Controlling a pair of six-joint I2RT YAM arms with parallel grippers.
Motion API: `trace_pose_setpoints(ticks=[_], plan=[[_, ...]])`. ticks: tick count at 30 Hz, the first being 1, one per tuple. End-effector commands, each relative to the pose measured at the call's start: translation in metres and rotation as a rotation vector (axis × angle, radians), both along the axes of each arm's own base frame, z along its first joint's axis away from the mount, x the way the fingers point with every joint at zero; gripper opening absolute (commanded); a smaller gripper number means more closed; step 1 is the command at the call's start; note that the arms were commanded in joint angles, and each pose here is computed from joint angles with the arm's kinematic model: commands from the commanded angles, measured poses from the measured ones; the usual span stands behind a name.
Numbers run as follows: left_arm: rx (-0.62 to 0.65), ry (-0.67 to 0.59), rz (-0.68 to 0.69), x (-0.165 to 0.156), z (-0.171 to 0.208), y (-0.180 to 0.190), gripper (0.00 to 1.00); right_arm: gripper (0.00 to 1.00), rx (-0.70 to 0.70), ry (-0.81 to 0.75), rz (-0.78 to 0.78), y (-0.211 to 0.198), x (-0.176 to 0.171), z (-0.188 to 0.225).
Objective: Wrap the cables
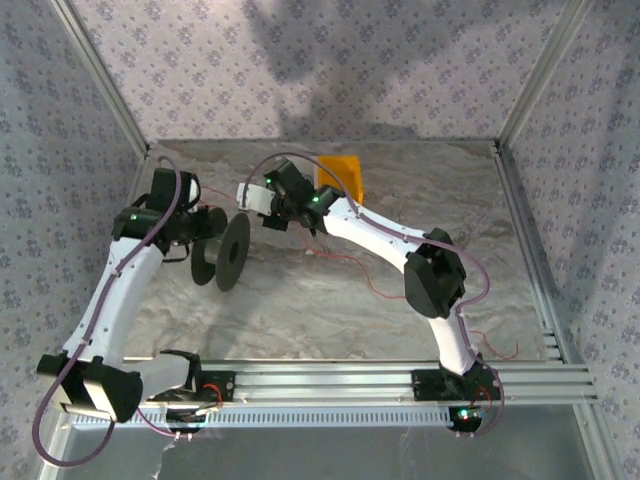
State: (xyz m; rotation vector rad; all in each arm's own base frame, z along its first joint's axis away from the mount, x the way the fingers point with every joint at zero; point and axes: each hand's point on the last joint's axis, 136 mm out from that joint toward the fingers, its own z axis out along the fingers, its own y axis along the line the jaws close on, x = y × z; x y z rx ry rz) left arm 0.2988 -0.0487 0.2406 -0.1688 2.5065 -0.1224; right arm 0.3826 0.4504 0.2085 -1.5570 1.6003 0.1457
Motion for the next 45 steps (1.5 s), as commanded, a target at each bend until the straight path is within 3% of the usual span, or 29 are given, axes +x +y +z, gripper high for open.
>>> trace_pose_setpoints(ticks=[1,13,24,38,45], plan=[[0.012,-0.016,-0.019,-0.005,0.017,0.003,0.21,0.0,0.018,0.008,-0.015,-0.001,0.003,0.013],[-0.065,-0.187,-0.058,0.005,0.062,-0.003,0.38,0.0,0.026,0.025,0.013,0.003,-0.003,0.018],[-0.11,-0.235,-0.01,0.024,0.069,0.004,0.39,0.0,0.024,0.02,0.059,0.012,-0.02,0.023],[-0.147,-0.226,-0.016,0.025,0.067,0.0,0.05,0.0,0.041,0.012,0.058,0.013,-0.02,0.032],[-0.163,-0.107,-0.093,0.009,0.05,-0.01,0.0,0.0,0.024,-0.016,-0.029,-0.002,0.013,0.033]])
